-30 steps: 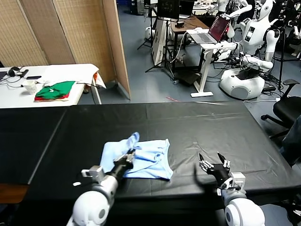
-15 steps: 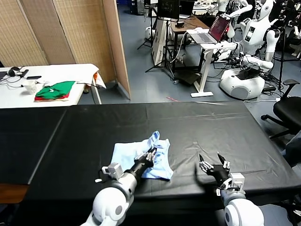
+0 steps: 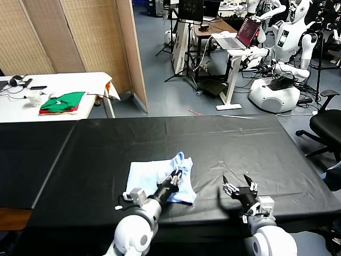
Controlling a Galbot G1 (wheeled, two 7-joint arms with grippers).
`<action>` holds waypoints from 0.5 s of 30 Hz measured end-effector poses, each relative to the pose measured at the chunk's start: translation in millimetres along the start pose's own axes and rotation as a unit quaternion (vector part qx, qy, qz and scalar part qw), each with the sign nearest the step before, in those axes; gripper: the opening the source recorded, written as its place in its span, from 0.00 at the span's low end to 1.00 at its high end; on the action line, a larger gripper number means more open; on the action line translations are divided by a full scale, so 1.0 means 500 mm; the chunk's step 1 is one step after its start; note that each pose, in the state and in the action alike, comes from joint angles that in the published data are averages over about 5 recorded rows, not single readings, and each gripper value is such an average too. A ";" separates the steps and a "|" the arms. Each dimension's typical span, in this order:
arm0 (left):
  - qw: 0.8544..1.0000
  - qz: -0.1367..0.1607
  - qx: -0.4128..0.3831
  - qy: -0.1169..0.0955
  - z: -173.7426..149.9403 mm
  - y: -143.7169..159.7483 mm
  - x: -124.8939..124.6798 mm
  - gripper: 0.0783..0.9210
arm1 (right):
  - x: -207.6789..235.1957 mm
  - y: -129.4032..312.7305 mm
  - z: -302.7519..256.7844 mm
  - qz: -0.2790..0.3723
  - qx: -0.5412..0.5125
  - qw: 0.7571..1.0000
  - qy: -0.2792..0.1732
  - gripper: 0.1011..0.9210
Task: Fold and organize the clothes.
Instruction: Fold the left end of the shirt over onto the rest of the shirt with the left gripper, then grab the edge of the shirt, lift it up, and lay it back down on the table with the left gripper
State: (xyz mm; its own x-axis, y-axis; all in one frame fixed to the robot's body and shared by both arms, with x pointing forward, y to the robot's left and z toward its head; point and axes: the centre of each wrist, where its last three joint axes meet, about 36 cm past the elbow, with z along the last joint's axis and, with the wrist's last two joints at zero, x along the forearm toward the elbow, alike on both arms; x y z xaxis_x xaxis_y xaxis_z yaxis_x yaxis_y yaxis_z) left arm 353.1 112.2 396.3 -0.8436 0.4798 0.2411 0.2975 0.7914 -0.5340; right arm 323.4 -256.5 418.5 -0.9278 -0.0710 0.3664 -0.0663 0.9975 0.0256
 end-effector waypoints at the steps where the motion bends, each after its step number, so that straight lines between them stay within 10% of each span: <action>1: 1.000 0.003 0.009 0.000 0.002 -0.004 0.000 0.51 | 0.001 0.002 -0.001 -0.005 -0.001 1.000 0.000 0.98; 8: 0.998 0.015 0.053 -0.019 -0.002 -0.017 0.019 0.95 | 0.000 0.027 -0.021 -0.051 -0.008 0.999 -0.002 0.98; 15: 0.994 -0.050 -0.067 -0.073 -0.048 0.055 0.072 0.98 | -0.039 0.069 -0.034 -0.089 0.017 0.996 -0.014 0.98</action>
State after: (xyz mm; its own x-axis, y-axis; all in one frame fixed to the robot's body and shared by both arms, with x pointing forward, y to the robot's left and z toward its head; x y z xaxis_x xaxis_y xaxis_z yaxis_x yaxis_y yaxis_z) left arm 341.8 160.4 409.5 -0.9247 0.3442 0.1624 0.2576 0.8802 -0.3986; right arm 345.6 -220.7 427.9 -0.9104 -0.2462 0.3324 -0.2416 0.9688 0.0558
